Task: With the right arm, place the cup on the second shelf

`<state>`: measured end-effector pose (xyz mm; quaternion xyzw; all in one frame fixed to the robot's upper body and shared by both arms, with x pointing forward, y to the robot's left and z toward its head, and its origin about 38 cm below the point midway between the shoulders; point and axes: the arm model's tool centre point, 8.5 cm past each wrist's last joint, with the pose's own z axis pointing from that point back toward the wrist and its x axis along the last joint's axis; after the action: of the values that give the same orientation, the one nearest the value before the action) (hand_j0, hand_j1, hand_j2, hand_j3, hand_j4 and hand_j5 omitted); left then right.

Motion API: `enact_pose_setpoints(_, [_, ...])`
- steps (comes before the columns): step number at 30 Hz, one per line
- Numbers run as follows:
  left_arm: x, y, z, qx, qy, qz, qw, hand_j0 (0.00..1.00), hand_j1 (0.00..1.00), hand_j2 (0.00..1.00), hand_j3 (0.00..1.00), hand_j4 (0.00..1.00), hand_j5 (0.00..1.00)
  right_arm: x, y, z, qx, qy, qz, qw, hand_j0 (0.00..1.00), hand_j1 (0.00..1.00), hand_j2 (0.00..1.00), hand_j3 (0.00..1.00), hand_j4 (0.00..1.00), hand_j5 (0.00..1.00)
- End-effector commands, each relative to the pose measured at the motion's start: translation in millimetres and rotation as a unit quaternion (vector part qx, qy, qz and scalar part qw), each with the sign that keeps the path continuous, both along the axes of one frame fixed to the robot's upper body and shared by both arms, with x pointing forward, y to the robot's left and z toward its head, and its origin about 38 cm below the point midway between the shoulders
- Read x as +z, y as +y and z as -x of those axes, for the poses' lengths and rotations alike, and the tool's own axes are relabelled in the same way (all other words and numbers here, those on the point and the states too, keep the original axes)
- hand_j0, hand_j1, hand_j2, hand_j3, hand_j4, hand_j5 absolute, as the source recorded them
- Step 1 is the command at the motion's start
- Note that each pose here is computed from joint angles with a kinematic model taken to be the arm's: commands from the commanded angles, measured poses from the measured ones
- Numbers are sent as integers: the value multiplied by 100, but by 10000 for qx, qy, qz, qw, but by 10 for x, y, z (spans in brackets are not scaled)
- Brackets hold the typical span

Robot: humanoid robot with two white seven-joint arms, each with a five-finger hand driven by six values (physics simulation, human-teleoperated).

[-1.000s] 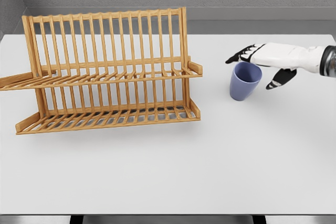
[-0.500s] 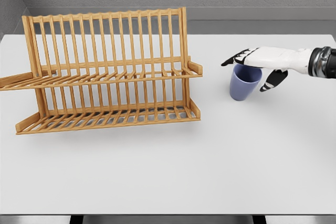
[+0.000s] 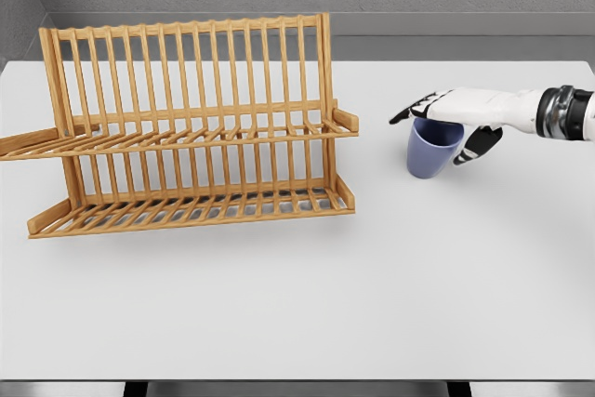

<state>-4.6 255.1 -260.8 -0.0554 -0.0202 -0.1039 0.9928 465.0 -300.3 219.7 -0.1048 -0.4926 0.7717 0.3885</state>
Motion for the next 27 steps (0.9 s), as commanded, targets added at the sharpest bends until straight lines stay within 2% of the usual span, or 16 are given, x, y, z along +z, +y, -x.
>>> enact_pose_setpoints(1, [0, 0, 2, 0, 8, -1, 10000, 100, 100, 100, 100, 100, 100, -3, -8, -3, -24, 16, -17, 10000, 78, 78, 78, 78, 78, 78])
enact_pose_setpoints(4, [0, 0, 0, 0, 0, 1, 10000, 100, 100, 100, 100, 100, 100, -3, -8, -3, -24, 16, -17, 10000, 77, 77, 77, 77, 77, 77])
enact_pose_setpoints(7, [0, 0, 0, 0, 0, 1, 10000, 100, 100, 100, 100, 100, 100, 3, -5, -3, -20, 7, -22, 10000, 71, 71, 71, 71, 71, 71])
enact_pose_setpoints(13, [0, 0, 0, 0, 0, 1, 10000, 100, 100, 100, 100, 100, 100, 71, 12, -19, 11, -70, -30, 10000, 71, 71, 71, 71, 71, 71])
enact_pose_setpoints(27, [0, 0, 0, 0, 0, 1, 10000, 100, 100, 100, 100, 100, 100, 428, 20, -84, 63, -455, -35, 9989, 71, 71, 71, 71, 71, 71])
